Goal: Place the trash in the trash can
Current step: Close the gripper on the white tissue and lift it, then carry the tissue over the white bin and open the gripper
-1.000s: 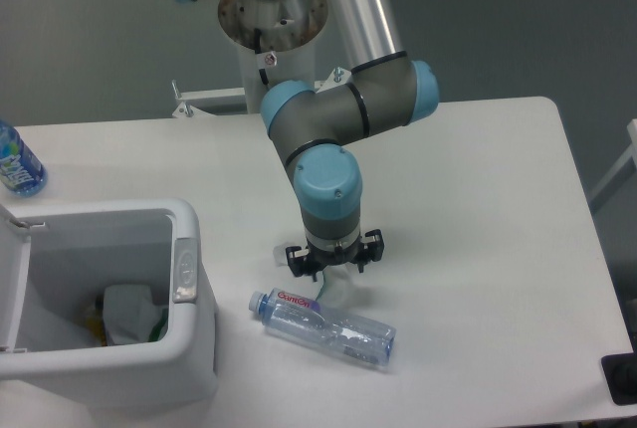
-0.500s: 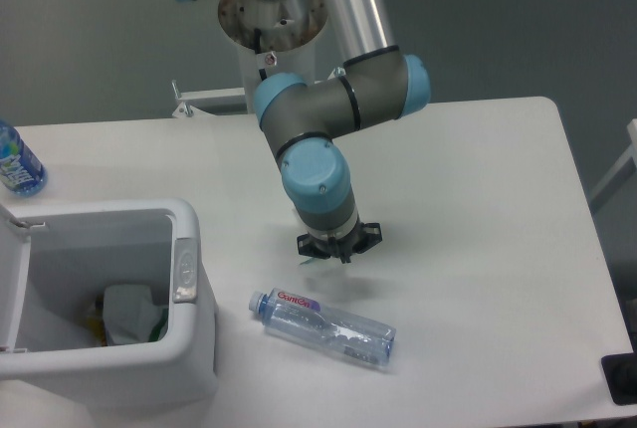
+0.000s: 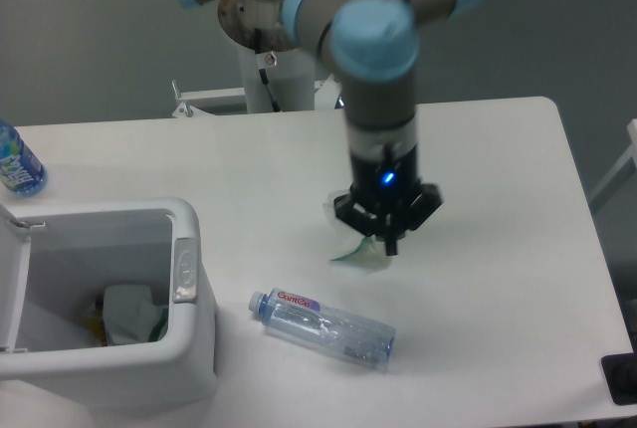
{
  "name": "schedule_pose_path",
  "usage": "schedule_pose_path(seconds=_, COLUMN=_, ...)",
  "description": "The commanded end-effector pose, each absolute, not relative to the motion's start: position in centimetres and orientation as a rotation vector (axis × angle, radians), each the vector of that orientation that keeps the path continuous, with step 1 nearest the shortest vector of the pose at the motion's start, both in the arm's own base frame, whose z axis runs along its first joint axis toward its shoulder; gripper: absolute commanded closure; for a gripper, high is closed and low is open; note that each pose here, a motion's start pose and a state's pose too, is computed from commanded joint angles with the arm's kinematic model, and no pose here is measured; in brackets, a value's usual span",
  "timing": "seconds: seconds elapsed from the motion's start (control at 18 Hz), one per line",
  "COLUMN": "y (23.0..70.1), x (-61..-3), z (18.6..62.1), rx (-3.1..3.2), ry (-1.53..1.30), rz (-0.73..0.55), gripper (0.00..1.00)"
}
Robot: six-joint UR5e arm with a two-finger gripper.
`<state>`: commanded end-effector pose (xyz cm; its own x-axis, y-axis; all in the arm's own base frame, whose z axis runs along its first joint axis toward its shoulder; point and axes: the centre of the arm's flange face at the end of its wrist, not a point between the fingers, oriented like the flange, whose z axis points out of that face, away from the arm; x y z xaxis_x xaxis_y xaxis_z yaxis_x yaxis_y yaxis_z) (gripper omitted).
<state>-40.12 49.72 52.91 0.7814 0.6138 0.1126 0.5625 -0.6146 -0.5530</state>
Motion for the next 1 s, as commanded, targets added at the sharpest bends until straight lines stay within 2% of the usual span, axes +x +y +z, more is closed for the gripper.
schedule_pose_path(seconds=0.17, y=51.1, x=-39.1, z=55.8, rx=-2.249, ry=-0.950, rz=0.013, gripper=1.00)
schedule_pose_path(seconds=0.33, y=53.9, x=-34.2, z=57.8, rx=-2.207, ry=-0.901, rz=-0.047, gripper=1.00)
schedule_pose_path(seconds=0.56, y=58.7, x=-24.9, z=57.1, rx=-2.272, ry=-0.777, rz=-0.151, gripper=1.00)
schedule_pose_path(seconds=0.78, y=60.7, x=-19.4, z=57.0, rx=-2.290, ry=-0.748, rz=-0.218, gripper=0.99)
schedule_pose_path(seconds=0.89, y=61.3, x=-18.7, z=56.3, rx=-2.308, ry=-0.731, rz=-0.225, gripper=0.62)
schedule_pose_path(seconds=0.94, y=61.5, x=-18.8, z=55.8, rx=-2.314, ry=-0.735, rz=-0.230, gripper=0.49)
schedule_pose_path(seconds=1.0, y=61.8, x=-18.9, z=55.5, rx=-2.317, ry=-0.741, rz=-0.233, gripper=0.23)
